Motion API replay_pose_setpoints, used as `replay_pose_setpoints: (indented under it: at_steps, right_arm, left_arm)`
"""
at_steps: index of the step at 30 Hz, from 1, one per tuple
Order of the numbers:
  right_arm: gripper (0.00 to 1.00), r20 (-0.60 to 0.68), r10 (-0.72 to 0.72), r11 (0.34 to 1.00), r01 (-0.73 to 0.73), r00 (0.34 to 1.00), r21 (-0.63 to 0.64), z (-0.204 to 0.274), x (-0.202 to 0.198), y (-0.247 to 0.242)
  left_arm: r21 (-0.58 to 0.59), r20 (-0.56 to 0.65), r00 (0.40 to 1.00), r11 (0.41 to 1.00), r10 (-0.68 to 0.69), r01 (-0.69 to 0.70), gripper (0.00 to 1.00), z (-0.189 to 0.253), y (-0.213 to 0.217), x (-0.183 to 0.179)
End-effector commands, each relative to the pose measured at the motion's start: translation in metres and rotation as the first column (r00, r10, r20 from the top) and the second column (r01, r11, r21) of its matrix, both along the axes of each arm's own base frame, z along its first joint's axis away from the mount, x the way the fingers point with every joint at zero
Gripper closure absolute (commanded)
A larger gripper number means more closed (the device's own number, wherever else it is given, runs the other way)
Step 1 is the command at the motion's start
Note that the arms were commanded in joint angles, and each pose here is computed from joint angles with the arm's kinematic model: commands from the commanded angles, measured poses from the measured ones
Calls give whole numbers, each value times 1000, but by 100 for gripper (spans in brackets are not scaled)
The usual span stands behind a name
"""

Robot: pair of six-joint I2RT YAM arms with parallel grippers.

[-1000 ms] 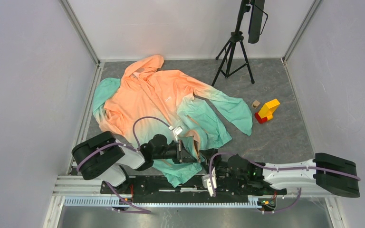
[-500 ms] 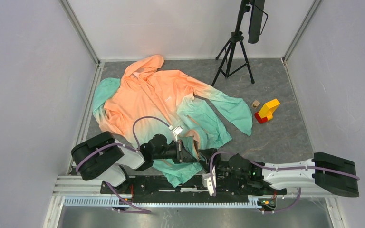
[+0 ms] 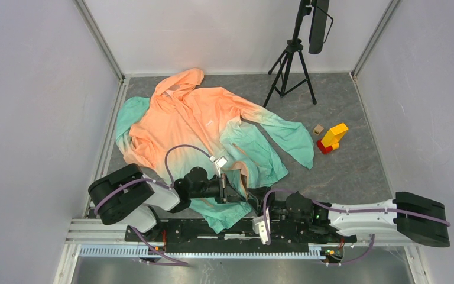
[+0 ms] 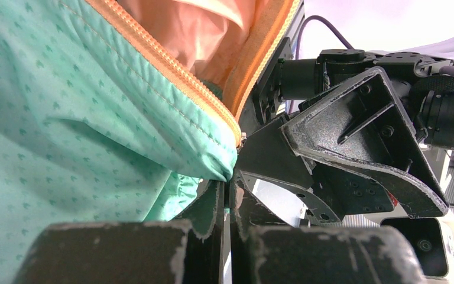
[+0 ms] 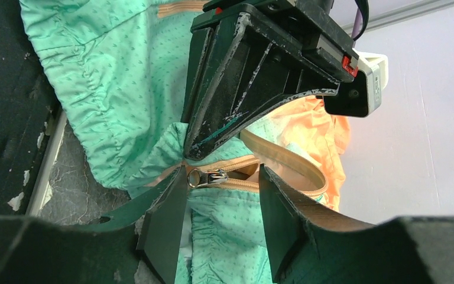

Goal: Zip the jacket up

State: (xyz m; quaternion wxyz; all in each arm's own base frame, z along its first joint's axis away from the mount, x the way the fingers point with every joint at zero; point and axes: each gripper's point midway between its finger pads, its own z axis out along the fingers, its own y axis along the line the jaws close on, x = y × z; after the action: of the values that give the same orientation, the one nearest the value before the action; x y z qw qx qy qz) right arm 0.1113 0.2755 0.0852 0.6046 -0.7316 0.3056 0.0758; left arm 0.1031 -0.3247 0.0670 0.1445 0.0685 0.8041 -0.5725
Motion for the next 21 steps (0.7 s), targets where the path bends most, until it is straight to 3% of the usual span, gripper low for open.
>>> replay_pose_setpoints:
  at_steps: [1,21]
  right_arm:
    - [47,-6,-7,1000,7,1000,25,4,0,-1]
    - [58,-16,-9,1000,9,1000,28,5,-1,-3]
  left_arm:
    - [-26,43,999,1000,-3,4,98,6,-2,3]
    - [-34,36,999,999,-3,4,98,6,-4,4]
